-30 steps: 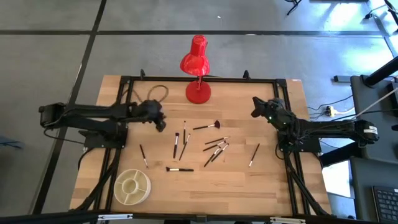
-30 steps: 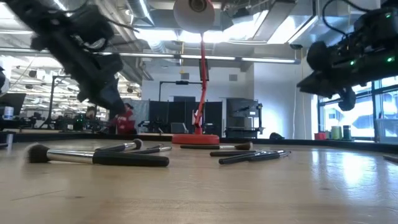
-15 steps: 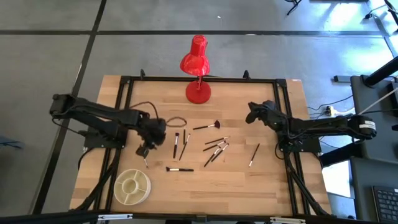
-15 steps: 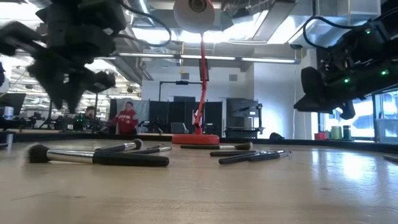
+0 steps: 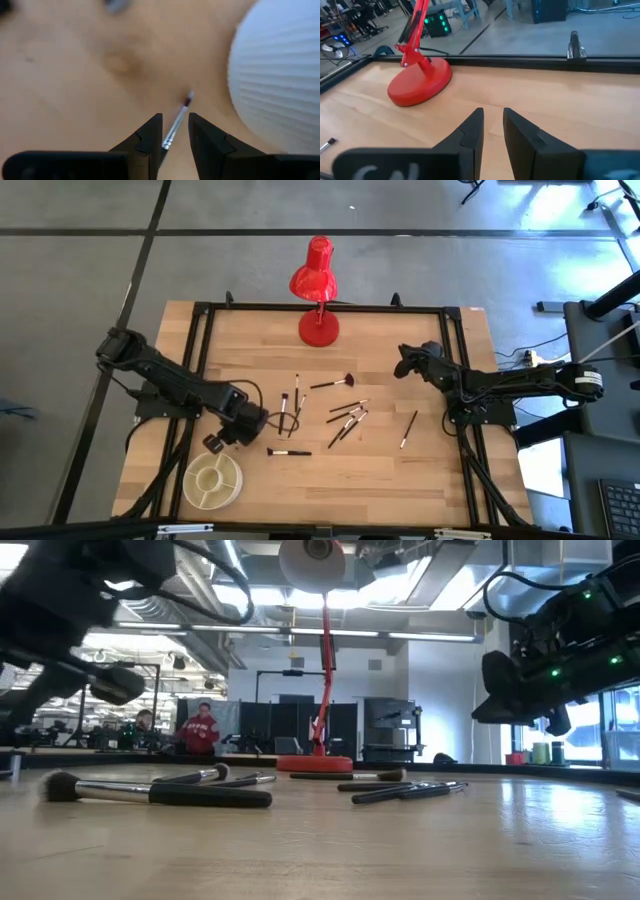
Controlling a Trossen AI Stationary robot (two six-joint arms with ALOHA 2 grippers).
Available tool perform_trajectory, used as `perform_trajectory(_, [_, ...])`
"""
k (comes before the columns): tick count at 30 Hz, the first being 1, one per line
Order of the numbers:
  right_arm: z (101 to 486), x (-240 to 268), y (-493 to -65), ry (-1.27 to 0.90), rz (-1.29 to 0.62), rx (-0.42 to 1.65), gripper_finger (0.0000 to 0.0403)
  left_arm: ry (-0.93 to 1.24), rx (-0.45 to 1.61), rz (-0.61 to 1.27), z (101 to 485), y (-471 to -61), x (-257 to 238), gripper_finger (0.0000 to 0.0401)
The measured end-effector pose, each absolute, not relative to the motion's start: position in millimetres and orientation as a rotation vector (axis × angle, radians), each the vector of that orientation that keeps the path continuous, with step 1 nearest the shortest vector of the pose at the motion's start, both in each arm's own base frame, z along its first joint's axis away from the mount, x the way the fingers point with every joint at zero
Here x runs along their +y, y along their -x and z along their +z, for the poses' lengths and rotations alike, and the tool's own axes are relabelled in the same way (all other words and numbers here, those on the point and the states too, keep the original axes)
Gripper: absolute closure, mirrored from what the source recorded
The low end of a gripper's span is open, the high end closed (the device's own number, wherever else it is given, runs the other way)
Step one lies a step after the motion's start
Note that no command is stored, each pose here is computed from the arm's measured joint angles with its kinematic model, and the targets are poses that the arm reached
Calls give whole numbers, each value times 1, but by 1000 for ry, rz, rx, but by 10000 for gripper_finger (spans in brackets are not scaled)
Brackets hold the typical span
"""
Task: Put items in baskets/containers
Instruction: Put the eyeshadow brush into the pen organizer
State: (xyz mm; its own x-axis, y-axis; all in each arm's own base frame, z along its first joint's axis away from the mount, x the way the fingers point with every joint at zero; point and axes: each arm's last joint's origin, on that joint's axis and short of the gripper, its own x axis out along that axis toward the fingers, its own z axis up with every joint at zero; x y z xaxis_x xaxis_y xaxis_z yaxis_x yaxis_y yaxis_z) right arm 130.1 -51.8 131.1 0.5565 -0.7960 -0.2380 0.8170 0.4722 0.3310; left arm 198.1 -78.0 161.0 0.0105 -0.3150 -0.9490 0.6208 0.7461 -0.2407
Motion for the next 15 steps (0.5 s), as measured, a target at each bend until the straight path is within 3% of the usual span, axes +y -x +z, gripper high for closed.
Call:
perform_trajectory(6, [134,-52,-131,-434,-979,23,329,-410,1412,-764,154,-195,-88,308])
perform_trajectory(15, [137,-52,-132,-437,-973,-2,329,-431,1464,-821,141,-192,-99,320])
